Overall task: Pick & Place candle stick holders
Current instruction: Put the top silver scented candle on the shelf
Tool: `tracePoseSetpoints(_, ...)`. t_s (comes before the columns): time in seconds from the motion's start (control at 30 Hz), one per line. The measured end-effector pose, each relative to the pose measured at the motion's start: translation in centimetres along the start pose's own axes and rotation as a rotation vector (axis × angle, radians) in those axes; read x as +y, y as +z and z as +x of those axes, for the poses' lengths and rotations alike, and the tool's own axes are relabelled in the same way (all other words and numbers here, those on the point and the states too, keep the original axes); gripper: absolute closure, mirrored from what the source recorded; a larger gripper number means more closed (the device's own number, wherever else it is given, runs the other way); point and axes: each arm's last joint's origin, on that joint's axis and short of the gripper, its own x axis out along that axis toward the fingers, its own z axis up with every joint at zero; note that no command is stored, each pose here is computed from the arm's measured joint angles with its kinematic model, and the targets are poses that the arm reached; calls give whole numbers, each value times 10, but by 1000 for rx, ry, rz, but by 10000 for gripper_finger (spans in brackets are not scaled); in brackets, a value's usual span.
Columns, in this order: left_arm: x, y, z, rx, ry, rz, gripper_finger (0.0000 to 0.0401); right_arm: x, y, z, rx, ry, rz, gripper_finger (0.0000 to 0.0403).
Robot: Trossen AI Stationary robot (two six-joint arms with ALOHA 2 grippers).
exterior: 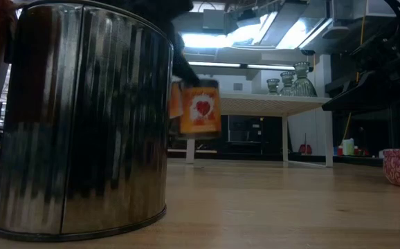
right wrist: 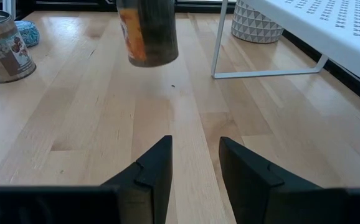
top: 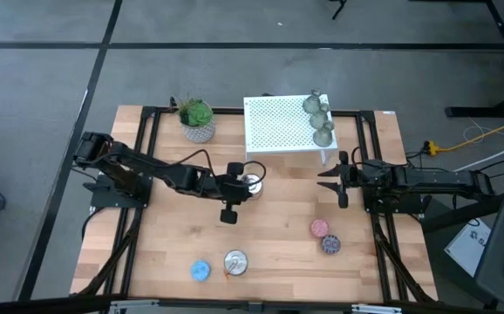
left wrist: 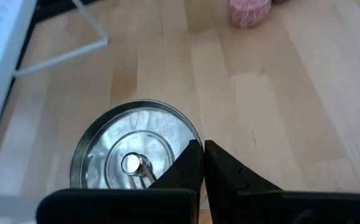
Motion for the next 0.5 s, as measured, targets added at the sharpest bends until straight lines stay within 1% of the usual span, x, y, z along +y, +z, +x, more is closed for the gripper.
tracePoseSetpoints(0.2, 3, 19, -7, -37, -35, 38, 399, 0, 0, 0, 0, 0, 0, 268)
tracePoseSetpoints(0.37, 9, 37, -15, -81, -25, 86, 399, 0, 0, 0, 0, 0, 0, 268)
tracePoseSetpoints(0.5, 19, 56, -25, -106, -7, 109, 399, 0, 0, 0, 0, 0, 0, 268)
